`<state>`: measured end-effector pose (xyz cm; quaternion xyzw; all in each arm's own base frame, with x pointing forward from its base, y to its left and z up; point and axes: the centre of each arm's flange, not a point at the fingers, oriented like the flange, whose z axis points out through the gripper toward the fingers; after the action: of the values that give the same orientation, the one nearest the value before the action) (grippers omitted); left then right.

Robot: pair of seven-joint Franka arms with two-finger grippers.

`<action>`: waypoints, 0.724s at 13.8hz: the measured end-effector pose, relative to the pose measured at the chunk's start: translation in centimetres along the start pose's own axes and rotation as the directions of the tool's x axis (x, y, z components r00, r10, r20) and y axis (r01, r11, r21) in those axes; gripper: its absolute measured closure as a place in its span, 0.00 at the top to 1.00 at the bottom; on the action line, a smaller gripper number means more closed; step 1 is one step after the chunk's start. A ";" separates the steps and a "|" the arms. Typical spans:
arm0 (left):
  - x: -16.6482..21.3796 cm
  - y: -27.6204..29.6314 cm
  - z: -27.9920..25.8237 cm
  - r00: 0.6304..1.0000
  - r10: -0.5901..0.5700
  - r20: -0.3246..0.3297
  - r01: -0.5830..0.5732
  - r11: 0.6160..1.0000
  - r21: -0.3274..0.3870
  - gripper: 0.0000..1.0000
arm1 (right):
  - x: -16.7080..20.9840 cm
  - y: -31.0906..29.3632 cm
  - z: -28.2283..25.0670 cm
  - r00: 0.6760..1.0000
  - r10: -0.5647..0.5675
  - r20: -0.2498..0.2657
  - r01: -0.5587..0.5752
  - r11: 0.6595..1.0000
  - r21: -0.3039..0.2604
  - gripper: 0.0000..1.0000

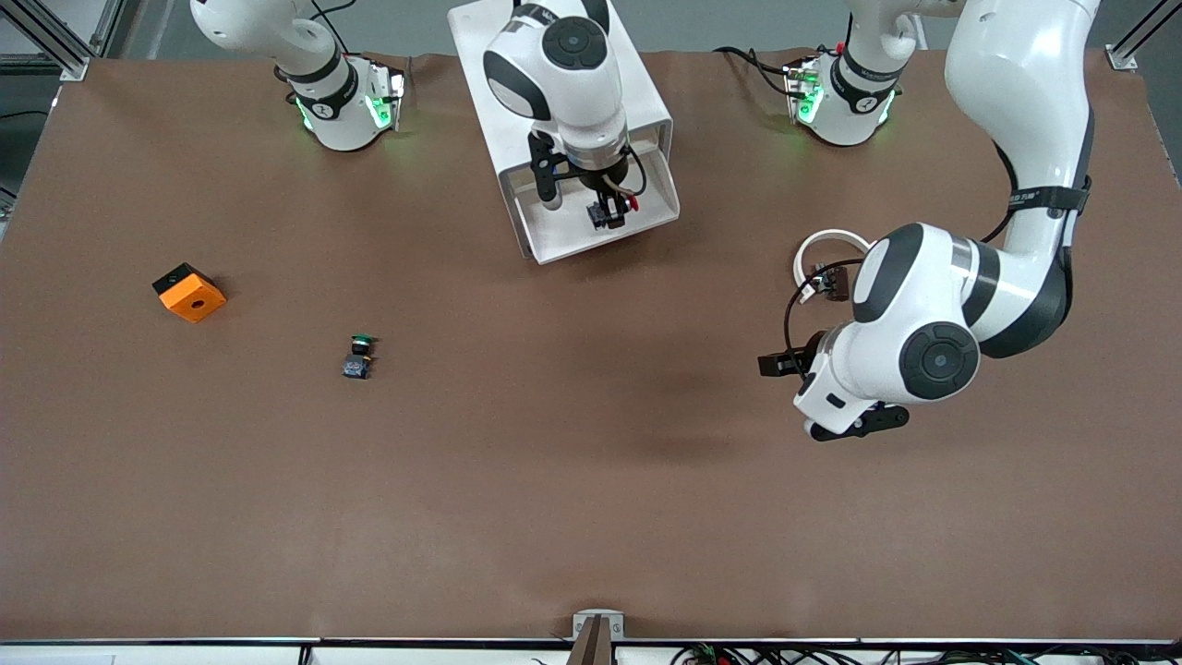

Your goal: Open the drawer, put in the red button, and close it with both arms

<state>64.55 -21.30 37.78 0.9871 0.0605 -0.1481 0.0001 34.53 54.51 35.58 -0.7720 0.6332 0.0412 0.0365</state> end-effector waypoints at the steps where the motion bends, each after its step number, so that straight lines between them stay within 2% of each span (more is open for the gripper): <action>1: -0.1 -1.1 -0.7 0.999 0.038 -0.009 -0.038 0.999 0.006 1.00 | -0.8 1.0 1.3 1.000 -0.005 -0.016 0.005 1.000 -0.018 0.41; 5: -1.2 -7.7 -3.3 0.986 0.167 -0.024 -0.167 0.986 0.011 1.00 | -2.2 1.3 1.5 1.000 -0.016 -0.004 0.016 1.000 -0.012 0.41; 7: -2.2 -10.6 -4.2 0.982 0.185 -0.035 -0.184 0.983 0.013 1.00 | -2.4 1.5 1.3 1.000 -0.015 0.002 0.015 1.000 -0.015 0.41; 10: -4.0 -13.8 -5.0 0.975 0.203 -0.087 -0.202 0.979 0.020 1.00 | -2.5 1.3 1.4 1.000 -0.012 -0.002 0.012 1.000 -0.022 0.41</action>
<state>60.61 -8.00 44.00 0.9937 -0.0412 -0.1039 0.0071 32.70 56.81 34.48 -0.7761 0.6283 0.0470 0.0276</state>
